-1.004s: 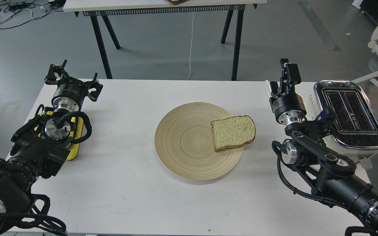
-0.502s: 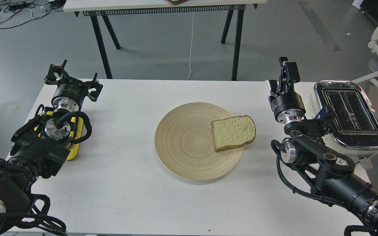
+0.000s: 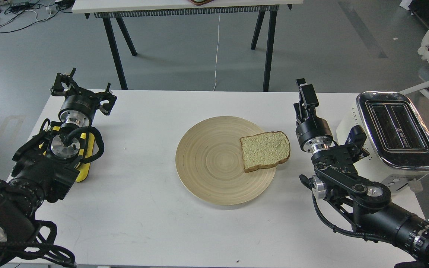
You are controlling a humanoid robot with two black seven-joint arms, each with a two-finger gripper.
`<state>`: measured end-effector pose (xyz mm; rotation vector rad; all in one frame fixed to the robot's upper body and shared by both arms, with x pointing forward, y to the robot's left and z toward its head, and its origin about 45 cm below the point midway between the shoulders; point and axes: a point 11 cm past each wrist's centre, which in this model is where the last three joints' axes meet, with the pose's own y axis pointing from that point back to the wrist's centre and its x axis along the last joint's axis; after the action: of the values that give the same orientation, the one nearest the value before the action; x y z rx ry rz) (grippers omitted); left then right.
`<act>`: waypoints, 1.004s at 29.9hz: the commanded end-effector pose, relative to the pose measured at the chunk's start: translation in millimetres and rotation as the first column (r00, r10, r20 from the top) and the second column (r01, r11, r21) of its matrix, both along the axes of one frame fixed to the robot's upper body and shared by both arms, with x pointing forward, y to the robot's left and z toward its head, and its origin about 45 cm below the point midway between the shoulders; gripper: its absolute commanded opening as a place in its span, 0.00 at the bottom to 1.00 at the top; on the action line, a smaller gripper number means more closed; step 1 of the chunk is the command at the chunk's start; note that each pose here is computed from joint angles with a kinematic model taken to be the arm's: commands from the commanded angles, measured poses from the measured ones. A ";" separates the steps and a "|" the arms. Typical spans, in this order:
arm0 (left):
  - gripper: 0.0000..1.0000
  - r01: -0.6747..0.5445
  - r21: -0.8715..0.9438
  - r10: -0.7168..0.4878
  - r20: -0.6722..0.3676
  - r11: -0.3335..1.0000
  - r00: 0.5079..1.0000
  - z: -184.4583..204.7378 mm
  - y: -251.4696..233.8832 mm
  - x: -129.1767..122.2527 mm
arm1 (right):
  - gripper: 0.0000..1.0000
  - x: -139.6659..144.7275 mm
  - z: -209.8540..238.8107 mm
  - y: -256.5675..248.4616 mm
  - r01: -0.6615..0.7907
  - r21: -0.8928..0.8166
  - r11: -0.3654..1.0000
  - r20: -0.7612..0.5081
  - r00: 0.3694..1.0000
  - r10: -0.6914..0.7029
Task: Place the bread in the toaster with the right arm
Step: 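Move the right gripper down beside the bread slice on the plate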
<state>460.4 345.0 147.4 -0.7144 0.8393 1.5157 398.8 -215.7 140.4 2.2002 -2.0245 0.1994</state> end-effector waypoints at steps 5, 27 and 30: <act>1.00 0.000 0.000 0.000 0.000 1.000 1.000 0.0 0.0 0.0 | 0.98 -11.3 -16.2 -2.6 -0.008 -0.023 1.000 -0.037 0.999 0.007; 1.00 0.000 0.000 0.000 0.000 1.000 1.000 0.0 0.0 0.0 | 0.97 -50.9 -79.2 -36.4 0.022 -0.144 0.989 -0.185 0.982 -0.048; 1.00 0.000 0.000 0.000 0.000 1.000 1.000 0.0 0.0 0.0 | 0.94 -53.1 -80.9 -33.4 0.017 -0.138 0.990 -0.190 0.981 -0.044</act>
<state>460.5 345.0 147.4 -0.7144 0.8393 1.5156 348.1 -251.3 62.0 2.0184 -1.8876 0.1203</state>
